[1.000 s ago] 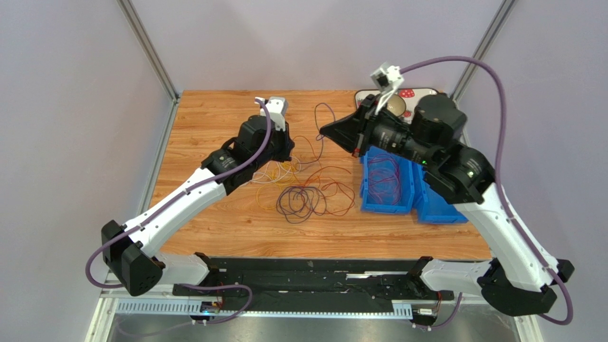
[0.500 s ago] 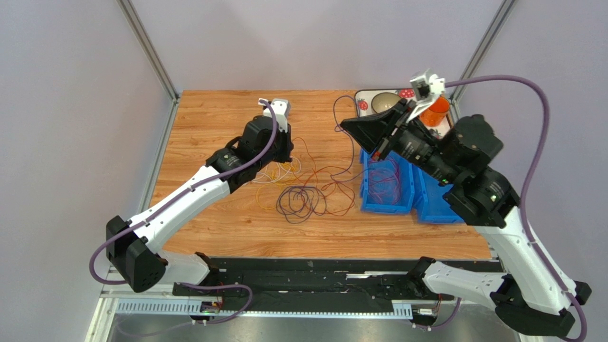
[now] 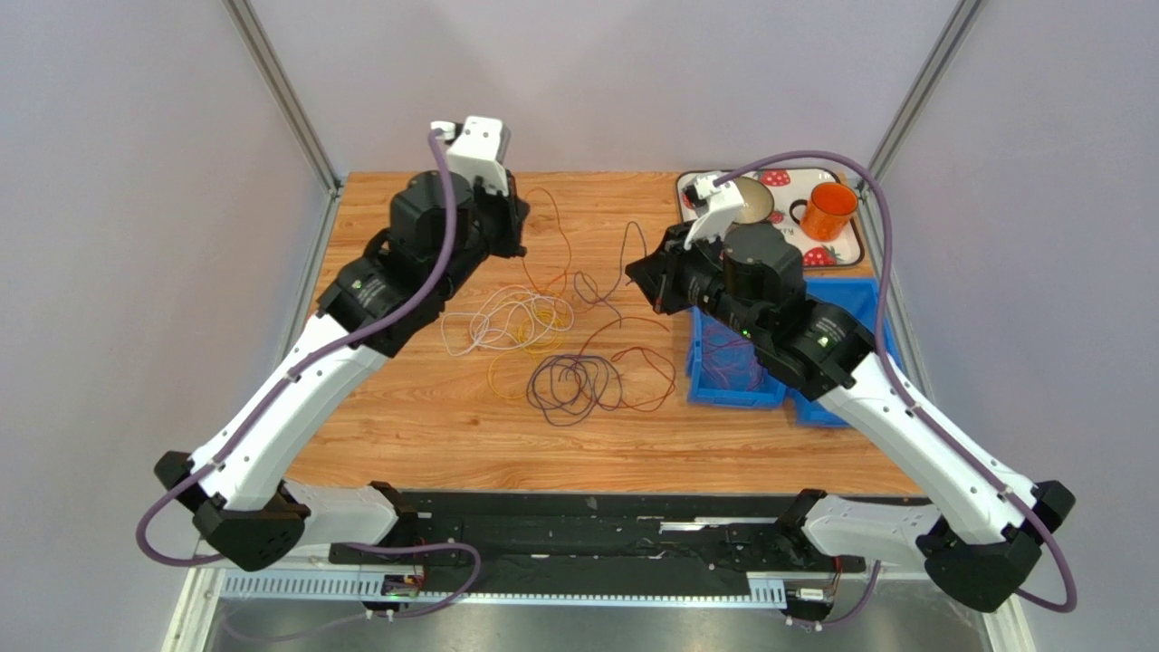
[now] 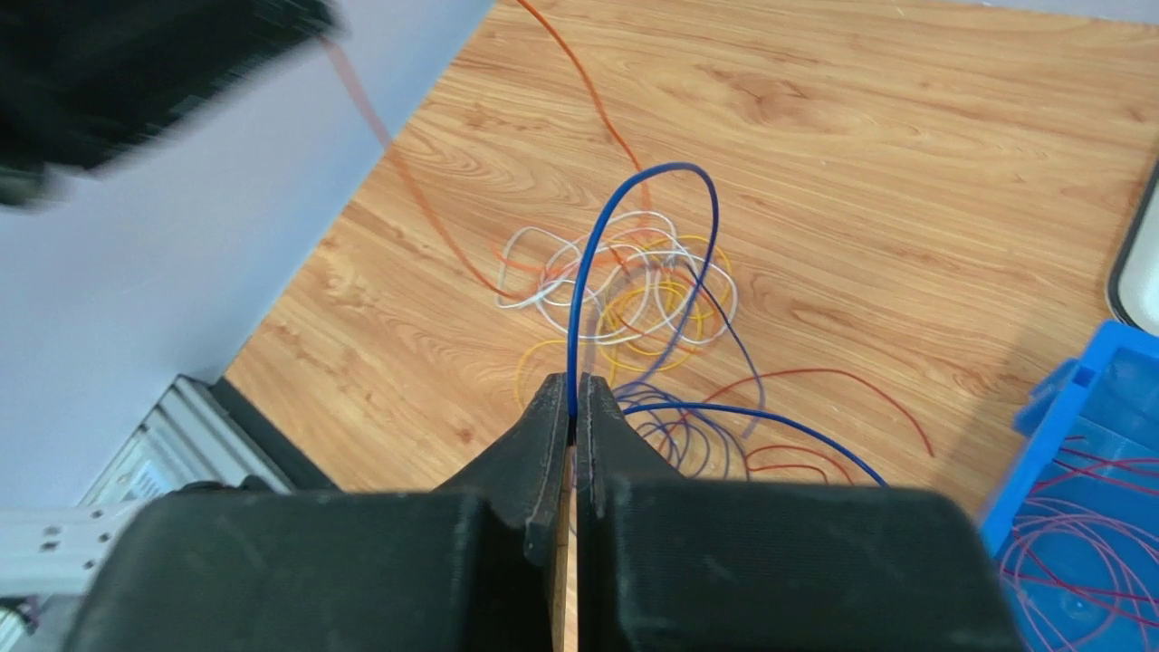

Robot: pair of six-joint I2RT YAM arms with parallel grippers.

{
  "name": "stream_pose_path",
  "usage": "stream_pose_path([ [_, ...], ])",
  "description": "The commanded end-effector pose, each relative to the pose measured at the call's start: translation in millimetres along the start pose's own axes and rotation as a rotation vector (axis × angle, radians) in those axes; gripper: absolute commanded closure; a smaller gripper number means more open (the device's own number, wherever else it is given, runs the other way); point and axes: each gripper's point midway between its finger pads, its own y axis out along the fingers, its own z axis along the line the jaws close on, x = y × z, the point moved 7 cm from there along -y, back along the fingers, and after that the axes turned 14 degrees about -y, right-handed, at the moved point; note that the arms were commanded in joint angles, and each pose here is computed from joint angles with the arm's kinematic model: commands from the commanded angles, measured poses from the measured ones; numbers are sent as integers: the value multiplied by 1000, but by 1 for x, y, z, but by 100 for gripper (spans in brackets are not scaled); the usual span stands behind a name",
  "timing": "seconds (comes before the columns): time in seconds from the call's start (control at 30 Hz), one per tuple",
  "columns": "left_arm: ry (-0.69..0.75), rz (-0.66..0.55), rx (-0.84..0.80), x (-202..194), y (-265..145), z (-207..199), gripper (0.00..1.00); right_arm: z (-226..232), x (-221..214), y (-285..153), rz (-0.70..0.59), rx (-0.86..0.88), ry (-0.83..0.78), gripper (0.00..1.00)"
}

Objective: Untangle the cables

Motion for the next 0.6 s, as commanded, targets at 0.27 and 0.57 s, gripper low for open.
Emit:
stream_pose_path([
  [0.27,68,-180,2,66,-52,0,100,-11,-58,55,250,-117,13,30],
  [0.57,100,-175,37,63,-51,6,100,-3,-63,56,246,-33,23,29],
])
